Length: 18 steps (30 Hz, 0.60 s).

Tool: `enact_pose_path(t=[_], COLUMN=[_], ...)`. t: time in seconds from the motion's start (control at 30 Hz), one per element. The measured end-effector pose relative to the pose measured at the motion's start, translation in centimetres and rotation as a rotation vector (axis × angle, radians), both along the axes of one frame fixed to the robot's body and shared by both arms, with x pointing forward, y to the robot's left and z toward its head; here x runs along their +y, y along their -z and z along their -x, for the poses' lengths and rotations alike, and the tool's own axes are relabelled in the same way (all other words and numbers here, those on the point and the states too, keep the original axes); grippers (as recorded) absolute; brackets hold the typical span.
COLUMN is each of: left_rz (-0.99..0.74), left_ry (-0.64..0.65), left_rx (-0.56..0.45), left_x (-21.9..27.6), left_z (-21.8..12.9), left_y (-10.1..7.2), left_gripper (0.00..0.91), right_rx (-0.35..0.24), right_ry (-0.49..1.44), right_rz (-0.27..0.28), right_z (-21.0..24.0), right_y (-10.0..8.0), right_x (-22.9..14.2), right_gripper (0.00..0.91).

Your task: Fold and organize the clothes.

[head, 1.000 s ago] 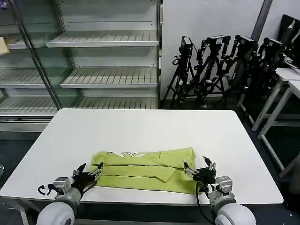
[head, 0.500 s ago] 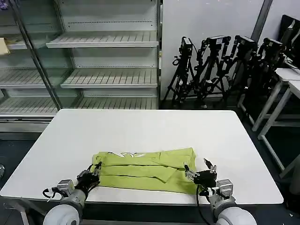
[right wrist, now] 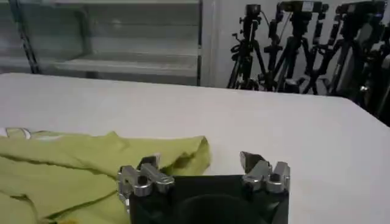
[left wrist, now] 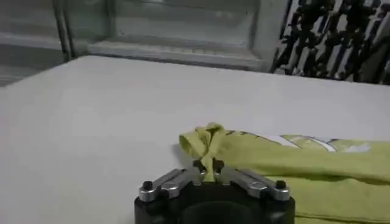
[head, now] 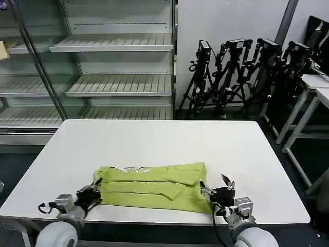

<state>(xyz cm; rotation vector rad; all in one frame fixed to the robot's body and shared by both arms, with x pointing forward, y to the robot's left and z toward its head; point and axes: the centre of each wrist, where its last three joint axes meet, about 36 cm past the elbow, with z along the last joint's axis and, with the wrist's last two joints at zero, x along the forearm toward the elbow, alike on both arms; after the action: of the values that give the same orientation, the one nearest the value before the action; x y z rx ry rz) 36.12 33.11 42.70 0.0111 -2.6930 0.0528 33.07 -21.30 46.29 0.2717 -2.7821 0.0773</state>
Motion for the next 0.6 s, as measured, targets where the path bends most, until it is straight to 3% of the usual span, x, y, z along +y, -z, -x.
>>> enact_pose_path(t=[0.2,0.37,0.6], left_rz=[-0.143,-0.269,-0.313], left_ry=[-0.047,-0.088,-0.074], left_rx=[-0.011,-0.045,-0.078], left_x=[5.5,9.2,8.8], left_z=[-0.6,-1.0,-0.6], left_y=[-2.2,-5.7,-8.9], left_gripper=[0.010,0.000,0.000], right_rx=[-0.003,-0.002,-0.001], right_ry=[-0.007,-0.009,0.000], right_rz=[-0.001,-0.003,0.002], right_z=[-0.2,-0.1,0.1], right_y=[0.0,0.1,0.1], right_x=[0.3,0.3,0.0], right_gripper=[0.907,0.907,0.907])
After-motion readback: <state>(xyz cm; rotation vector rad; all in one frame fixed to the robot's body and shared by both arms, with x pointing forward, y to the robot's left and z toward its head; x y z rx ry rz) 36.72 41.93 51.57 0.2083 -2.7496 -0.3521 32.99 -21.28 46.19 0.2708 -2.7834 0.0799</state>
